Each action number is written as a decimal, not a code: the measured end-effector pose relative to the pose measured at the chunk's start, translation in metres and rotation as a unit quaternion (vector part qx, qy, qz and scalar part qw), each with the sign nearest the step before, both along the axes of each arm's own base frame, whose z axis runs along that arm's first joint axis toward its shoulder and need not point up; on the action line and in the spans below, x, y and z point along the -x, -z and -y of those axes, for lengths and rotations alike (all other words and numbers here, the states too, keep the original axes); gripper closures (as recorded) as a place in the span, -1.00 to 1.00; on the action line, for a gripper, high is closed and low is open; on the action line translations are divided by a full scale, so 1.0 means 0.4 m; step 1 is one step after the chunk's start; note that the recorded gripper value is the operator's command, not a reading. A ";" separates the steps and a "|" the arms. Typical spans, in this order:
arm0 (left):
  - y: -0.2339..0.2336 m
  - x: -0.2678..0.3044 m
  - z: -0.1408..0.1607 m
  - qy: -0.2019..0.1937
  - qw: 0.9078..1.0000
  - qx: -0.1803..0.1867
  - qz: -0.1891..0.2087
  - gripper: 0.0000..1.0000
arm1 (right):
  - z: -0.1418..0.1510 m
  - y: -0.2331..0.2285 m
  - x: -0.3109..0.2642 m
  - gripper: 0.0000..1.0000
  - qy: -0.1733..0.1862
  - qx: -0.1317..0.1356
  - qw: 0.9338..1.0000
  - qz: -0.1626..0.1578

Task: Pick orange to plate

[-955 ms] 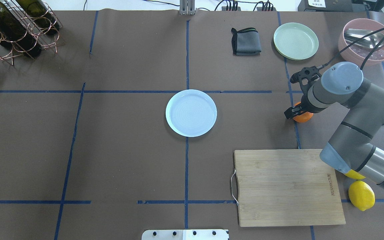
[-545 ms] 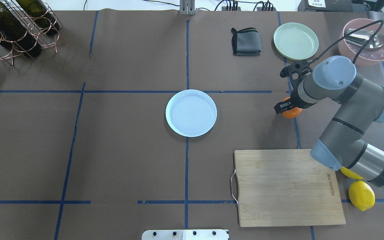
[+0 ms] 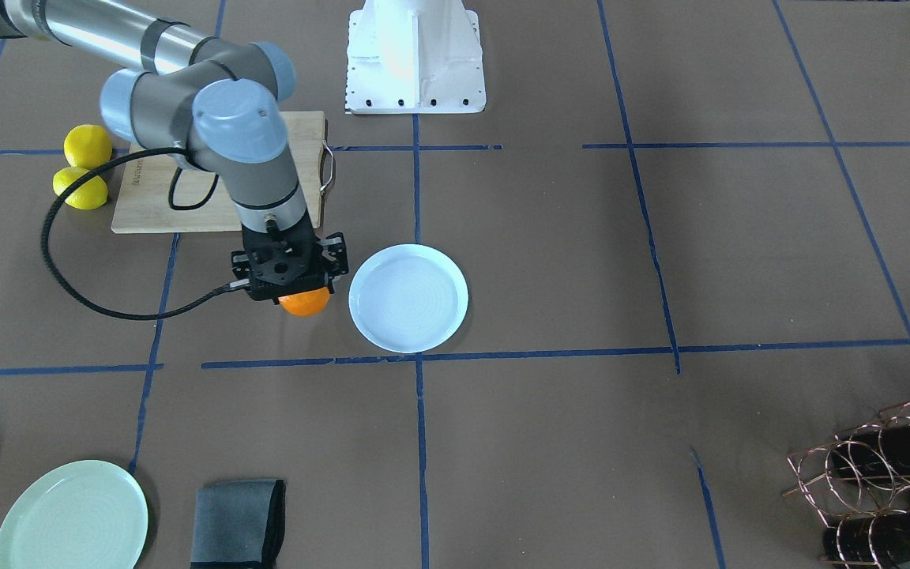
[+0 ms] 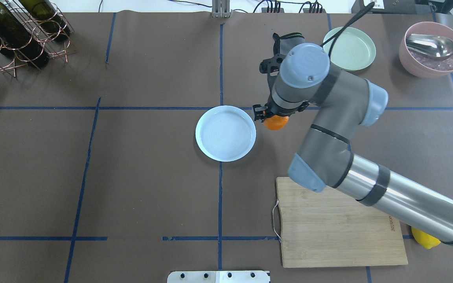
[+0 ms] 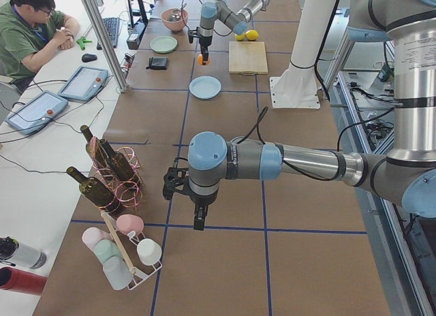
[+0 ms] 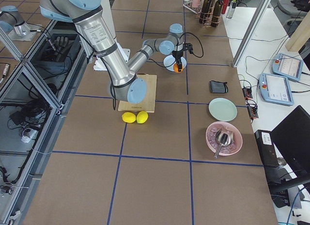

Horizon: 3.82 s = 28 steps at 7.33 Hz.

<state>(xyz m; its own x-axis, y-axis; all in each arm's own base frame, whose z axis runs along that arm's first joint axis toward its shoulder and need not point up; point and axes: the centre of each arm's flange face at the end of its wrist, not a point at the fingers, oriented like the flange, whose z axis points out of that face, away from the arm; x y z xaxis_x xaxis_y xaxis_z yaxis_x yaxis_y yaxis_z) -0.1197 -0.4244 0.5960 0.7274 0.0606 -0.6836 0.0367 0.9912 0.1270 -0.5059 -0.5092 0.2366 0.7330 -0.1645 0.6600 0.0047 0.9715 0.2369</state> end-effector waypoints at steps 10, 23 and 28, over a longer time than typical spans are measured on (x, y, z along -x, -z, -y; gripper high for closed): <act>0.004 -0.002 0.003 -0.001 1.000 -0.002 -0.002 -1.00 | -0.050 0.131 0.368 -1.00 -0.044 0.015 0.997 -0.064; -0.032 -0.011 -0.016 -0.006 1.000 0.011 -0.003 -1.00 | 0.190 -0.632 -1.068 -1.00 0.093 -0.021 0.994 -0.057; -0.056 -0.020 -0.040 -0.010 1.000 0.023 -0.003 -1.00 | -0.122 -1.033 -1.259 -1.00 0.058 0.032 0.997 -0.034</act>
